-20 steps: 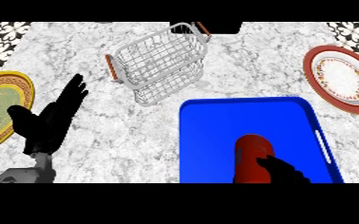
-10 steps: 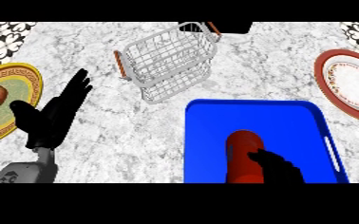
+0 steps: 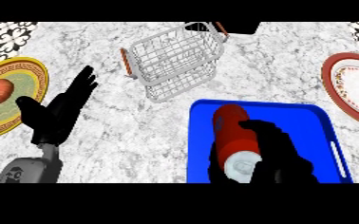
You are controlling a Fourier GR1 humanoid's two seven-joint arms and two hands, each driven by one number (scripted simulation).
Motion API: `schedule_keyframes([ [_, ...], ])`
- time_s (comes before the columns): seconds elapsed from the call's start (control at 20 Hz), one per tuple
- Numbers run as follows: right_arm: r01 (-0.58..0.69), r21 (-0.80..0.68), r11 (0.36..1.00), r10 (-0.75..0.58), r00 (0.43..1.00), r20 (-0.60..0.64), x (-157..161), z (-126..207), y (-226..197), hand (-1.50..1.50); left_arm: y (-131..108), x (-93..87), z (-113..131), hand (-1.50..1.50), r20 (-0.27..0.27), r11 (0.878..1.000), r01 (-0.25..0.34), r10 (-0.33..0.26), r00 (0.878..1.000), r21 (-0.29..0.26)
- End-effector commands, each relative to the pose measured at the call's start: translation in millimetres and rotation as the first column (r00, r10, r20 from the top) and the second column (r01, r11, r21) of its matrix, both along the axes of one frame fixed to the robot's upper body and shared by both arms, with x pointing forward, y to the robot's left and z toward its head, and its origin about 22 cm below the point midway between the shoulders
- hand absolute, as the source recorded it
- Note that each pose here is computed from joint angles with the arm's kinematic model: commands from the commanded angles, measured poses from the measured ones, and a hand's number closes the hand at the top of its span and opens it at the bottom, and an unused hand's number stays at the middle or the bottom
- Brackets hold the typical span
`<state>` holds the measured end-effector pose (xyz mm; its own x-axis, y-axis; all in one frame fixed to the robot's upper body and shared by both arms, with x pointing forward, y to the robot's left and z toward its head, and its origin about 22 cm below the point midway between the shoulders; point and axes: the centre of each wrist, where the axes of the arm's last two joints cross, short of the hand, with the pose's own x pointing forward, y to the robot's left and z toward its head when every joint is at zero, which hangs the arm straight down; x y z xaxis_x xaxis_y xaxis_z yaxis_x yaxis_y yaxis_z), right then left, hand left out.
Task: Pick the can from the tray and place it in the tiered basket
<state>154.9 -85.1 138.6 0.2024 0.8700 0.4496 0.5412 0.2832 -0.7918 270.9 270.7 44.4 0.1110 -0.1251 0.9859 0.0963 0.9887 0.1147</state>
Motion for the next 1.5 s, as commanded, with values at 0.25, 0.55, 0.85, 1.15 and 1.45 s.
schedule_keyframes([
  [0.25,0.174,0.162,0.971,-0.156,0.98,-0.123,64,18,20,1.5,-3,4.5,2,0.0,-0.017,1.0,0.02,-0.02,1.0,0.003],
  [0.55,0.213,0.112,0.971,-0.198,0.971,-0.137,118,27,40,1.5,-7,0.7,-8,0.0,-0.017,1.0,0.017,-0.017,1.0,-0.01],
  [0.85,0.231,0.109,0.967,-0.217,0.968,-0.124,166,45,52,1.5,-5,14.6,8,0.0,-0.008,1.0,0.007,-0.008,1.0,-0.003],
  [1.15,0.227,0.169,0.959,-0.235,0.972,0.023,186,36,58,1.5,2,4.8,0,0.0,-0.013,1.0,0.014,-0.014,1.0,0.006],
  [1.45,0.239,0.13,0.962,-0.241,0.971,-0.007,211,36,68,-1.5,-5,6.6,0,0.0,-0.023,1.0,0.024,-0.024,0.999,-0.004],
])
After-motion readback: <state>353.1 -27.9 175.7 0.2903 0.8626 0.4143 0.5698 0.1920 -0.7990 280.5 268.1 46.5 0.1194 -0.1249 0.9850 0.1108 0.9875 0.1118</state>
